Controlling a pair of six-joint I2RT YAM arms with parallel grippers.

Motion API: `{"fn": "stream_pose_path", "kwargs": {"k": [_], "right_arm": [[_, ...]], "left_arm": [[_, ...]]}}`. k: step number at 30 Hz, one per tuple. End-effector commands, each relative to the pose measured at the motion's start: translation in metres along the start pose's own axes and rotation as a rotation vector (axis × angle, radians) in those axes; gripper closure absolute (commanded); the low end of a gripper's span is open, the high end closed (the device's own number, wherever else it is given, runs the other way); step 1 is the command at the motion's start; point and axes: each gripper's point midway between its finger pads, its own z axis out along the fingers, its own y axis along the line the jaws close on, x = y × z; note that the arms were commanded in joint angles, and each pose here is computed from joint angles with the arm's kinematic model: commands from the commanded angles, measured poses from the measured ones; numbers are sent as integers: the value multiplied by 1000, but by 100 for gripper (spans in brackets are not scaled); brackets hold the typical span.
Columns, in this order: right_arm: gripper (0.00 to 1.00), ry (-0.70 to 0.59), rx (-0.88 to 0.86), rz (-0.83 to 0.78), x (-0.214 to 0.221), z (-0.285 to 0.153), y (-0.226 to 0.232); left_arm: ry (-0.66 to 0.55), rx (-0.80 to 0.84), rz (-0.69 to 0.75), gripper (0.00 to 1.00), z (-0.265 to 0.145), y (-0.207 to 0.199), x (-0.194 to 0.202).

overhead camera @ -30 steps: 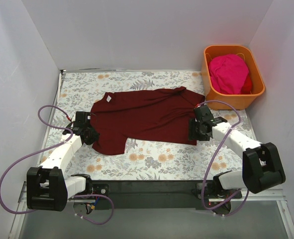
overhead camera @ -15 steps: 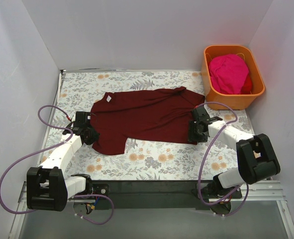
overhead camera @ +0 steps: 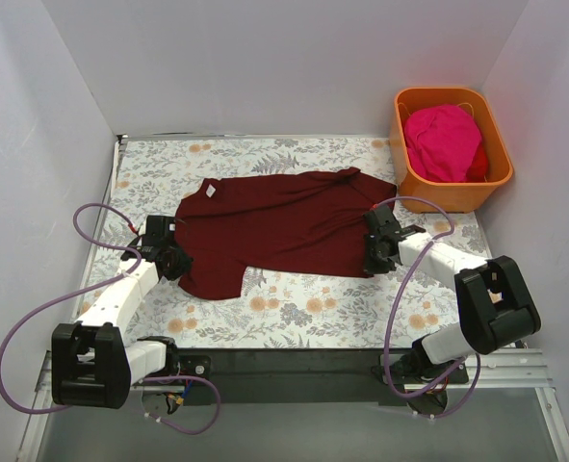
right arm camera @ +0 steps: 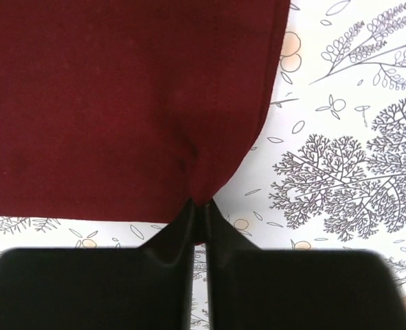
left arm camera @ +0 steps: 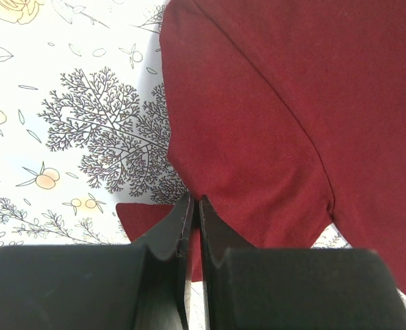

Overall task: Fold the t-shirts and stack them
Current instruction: Flatten the tshirt out

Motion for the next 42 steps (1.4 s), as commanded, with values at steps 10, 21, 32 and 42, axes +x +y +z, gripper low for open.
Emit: {"fn": "stream_pose_path", "kwargs": {"k": [10,21,32,42], "right_arm": [[99,-319,35,-81,-128,-96,12],[99,-817,-185,-116,-198,-327,23],[99,-1217,-346,-182,-133,-499,-15],[99,-992,-185,-203,-163,-401,-7]], "left_arm": [[-273,89,-61,100,-74,-65,-118],[-864,253,-195,100,-354,-77,-254],[-1343,544,-280,100,-564,-22,-243],[-1088,416,-10,100,-426,-103,-267]]}}
